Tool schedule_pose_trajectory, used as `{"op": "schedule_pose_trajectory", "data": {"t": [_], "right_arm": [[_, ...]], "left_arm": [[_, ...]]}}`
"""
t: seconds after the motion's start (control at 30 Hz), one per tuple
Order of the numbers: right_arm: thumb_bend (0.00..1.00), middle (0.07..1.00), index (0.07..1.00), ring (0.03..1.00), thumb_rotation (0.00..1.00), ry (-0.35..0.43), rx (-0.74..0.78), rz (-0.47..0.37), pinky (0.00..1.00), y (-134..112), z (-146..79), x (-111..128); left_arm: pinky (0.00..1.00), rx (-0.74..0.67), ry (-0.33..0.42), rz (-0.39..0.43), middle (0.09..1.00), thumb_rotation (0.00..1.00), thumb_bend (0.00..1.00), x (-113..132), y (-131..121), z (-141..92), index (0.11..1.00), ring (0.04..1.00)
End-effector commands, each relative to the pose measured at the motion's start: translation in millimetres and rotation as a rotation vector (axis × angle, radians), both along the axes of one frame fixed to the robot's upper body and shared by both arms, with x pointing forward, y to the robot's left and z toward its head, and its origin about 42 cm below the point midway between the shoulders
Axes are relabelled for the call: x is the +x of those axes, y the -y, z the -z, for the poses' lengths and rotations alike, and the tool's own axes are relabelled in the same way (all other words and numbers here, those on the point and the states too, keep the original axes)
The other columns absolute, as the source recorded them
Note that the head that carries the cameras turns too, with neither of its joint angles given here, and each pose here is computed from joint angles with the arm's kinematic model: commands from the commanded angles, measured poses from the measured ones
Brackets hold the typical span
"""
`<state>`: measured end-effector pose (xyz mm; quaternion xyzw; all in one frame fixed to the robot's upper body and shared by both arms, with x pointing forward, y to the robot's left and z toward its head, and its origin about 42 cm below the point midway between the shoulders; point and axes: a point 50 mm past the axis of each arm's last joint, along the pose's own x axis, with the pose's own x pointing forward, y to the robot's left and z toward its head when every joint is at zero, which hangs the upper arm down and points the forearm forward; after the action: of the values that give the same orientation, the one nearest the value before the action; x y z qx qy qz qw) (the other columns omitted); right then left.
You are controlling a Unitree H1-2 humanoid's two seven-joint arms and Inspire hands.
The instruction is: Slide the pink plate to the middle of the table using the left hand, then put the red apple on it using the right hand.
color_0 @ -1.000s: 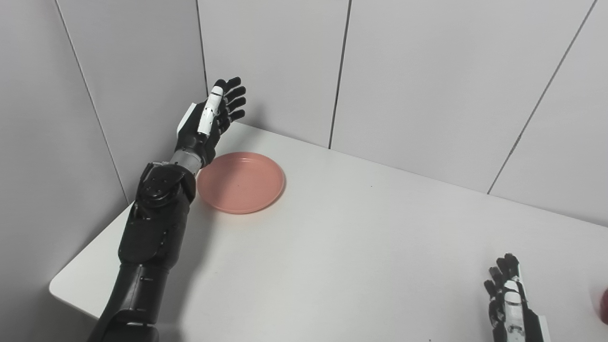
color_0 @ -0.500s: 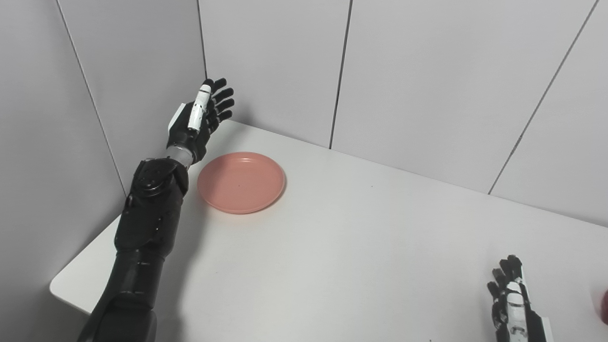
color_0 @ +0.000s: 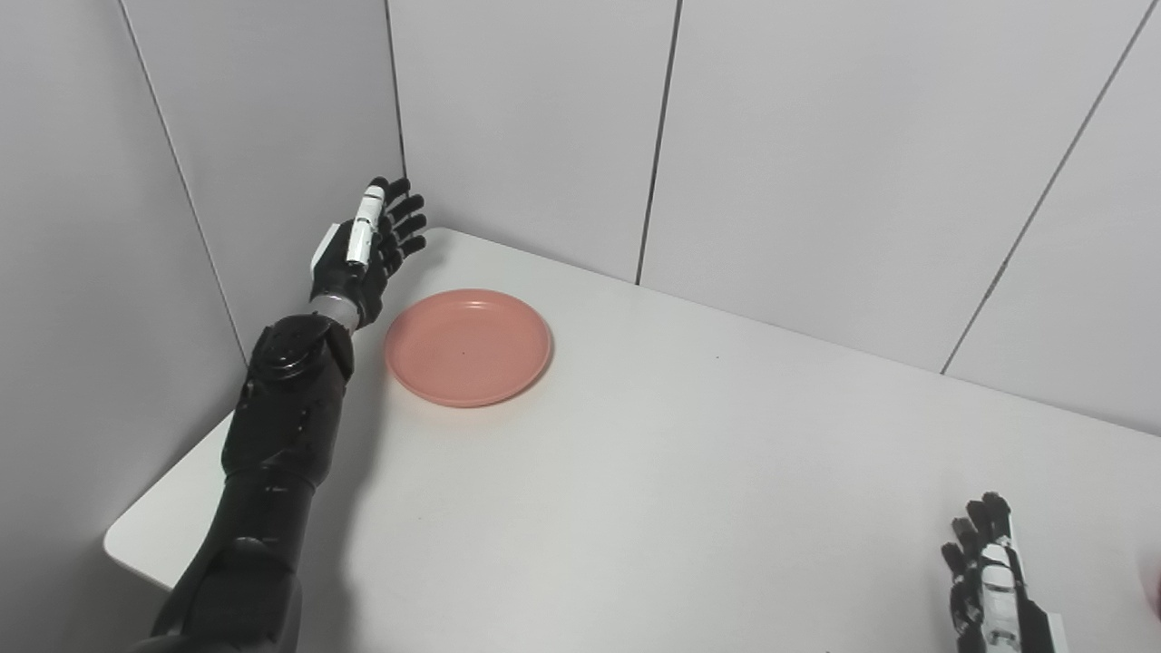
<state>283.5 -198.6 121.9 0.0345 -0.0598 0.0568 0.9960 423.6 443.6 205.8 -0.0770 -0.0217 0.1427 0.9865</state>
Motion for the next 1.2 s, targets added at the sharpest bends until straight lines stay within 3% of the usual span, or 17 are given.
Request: {"op": "schedule_pose_trajectory", "data": {"t": [0.0, 0.37, 1.17], "right_arm": [[0.03, 1.000, 1.000, 1.000, 1.00, 0.039, -0.003, -0.006, 1.00, 1.8, -10.9, 2.6], [0.01, 1.000, 1.000, 1.000, 1.00, 0.042, -0.001, -0.008, 1.00, 3.2, -13.2, 2.6], [0.00, 1.000, 1.000, 1.000, 1.00, 0.029, -0.009, -0.011, 1.00, 6.6, -18.3, 1.3]], "left_arm": [[0.90, 0.037, 0.127, -0.017, 0.883, 1.00, 0.34, 14.4, -11.2, -44.1, 0.872, 0.889], [0.91, -0.015, 0.093, -0.037, 0.881, 1.00, 0.38, 15.1, -23.1, -29.8, 0.875, 0.884], [0.88, -0.035, 0.039, -0.044, 0.879, 1.00, 0.32, 7.9, -44.0, -7.7, 0.864, 0.883]]}}
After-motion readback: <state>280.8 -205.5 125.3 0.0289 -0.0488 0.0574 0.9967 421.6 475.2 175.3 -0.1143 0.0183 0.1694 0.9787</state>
